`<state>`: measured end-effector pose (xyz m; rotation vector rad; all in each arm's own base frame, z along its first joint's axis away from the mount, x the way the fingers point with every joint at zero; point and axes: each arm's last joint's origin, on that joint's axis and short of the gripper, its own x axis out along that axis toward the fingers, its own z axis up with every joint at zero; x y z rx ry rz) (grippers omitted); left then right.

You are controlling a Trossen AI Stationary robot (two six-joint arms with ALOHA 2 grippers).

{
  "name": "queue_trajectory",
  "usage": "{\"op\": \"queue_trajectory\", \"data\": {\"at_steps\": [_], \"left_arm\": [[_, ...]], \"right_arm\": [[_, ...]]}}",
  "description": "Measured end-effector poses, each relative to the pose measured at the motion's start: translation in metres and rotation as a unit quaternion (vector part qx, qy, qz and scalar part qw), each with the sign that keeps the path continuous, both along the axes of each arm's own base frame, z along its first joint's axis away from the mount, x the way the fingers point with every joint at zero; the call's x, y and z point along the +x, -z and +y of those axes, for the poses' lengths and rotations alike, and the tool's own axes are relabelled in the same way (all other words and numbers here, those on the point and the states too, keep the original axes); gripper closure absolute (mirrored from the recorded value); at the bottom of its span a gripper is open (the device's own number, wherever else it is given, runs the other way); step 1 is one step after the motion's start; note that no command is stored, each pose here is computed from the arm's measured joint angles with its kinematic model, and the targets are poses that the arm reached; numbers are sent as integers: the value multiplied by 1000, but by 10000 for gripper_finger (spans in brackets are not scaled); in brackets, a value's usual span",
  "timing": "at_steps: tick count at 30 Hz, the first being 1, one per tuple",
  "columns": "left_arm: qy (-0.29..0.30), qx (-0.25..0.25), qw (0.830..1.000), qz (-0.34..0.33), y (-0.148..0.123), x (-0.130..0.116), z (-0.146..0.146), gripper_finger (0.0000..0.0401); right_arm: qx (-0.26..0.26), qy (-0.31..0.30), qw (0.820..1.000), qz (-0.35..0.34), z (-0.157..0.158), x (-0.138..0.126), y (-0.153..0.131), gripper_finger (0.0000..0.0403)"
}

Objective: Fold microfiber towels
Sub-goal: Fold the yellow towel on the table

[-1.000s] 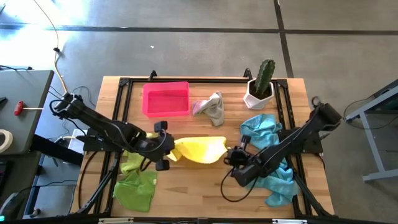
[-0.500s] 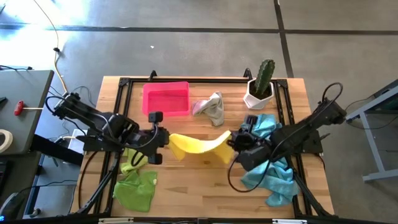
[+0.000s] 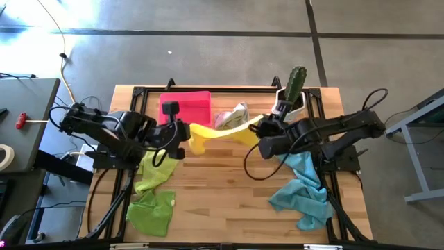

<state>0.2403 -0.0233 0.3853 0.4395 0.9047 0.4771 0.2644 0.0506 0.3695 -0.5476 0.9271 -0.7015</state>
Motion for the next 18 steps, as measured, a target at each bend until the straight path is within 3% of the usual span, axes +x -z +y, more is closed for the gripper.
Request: {"op": "queue_trajectory", "data": {"at_steps": [4, 8, 13, 18], "left_arm": [[4, -113, 993, -29, 3, 0, -14, 401], [-11, -213, 977, 0, 33, 10, -38, 401], [6, -255, 964, 78, 103, 34, -76, 401], [25, -258, 960, 101, 154, 60, -109, 401]], "right_arm": [[91, -26, 995, 12, 15, -3, 12, 403], [238, -46, 969, 49, 41, -5, 44, 403], [331, -65, 936, 101, 75, -11, 101, 403], [390, -87, 913, 75, 97, -16, 129, 403]]}}
